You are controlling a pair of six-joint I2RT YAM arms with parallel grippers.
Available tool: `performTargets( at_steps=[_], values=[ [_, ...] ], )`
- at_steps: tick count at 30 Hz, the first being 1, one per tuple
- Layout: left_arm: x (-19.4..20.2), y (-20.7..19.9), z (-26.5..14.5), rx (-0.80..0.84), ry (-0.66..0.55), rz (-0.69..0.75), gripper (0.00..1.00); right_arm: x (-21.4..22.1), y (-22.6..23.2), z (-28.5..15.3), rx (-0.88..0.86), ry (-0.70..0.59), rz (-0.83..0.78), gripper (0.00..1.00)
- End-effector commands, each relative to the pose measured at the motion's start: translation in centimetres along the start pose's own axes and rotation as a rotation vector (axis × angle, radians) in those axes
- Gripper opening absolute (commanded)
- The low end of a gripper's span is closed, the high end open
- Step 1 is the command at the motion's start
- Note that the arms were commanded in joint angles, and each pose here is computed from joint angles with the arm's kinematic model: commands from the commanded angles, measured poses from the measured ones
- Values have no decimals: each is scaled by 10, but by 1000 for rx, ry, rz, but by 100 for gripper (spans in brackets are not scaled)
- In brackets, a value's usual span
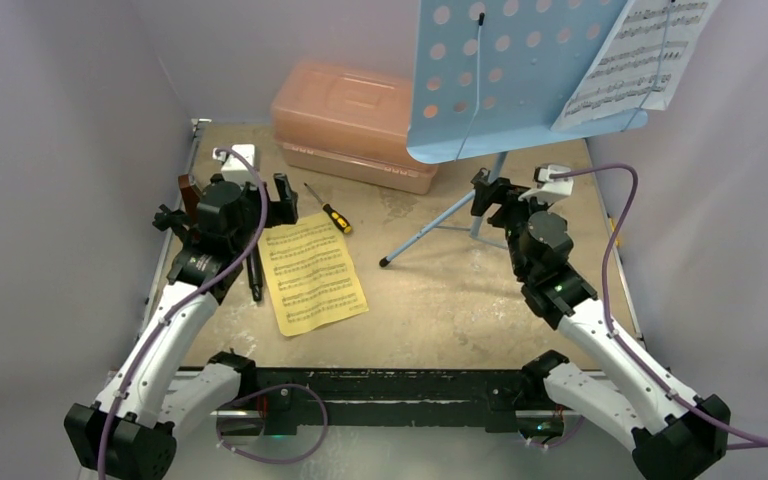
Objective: Pack up the instrument practice props
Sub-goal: Adjust the music stand at the center of the board.
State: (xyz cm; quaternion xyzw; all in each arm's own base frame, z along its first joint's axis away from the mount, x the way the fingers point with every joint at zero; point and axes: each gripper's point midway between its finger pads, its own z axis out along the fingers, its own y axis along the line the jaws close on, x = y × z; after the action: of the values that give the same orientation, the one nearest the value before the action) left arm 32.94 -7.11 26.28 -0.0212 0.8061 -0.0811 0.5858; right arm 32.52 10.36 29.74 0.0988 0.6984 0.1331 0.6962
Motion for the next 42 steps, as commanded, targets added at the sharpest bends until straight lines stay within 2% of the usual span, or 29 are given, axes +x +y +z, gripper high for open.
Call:
performTargets(
  at_steps=[1,9,17,19,26,29,38,42],
  values=[
    [-14,-26,-11,135,-86,73,86,-30,-1,7,34,-108,-25,80],
    [-3,-41,-27,194,-104,107,86,-29,-1,32,71,-156,-96,78],
    [-4,-52,-41,228,-130,129,86,-28,1,52,92,-199,-169,66],
    [-4,-52,-44,223,-136,133,86,-26,1,57,100,-204,-182,58],
    [-7,-52,-51,218,-155,139,86,-25,-9,69,187,-218,-220,12],
    [-7,-52,-52,214,-157,142,86,-31,-20,71,272,-233,-230,0],
    [-7,-56,-57,211,-169,132,86,-41,-49,67,498,-292,-126,0],
    [-5,-67,-60,249,-166,141,86,-31,-55,68,569,-260,-42,0]
  ],
)
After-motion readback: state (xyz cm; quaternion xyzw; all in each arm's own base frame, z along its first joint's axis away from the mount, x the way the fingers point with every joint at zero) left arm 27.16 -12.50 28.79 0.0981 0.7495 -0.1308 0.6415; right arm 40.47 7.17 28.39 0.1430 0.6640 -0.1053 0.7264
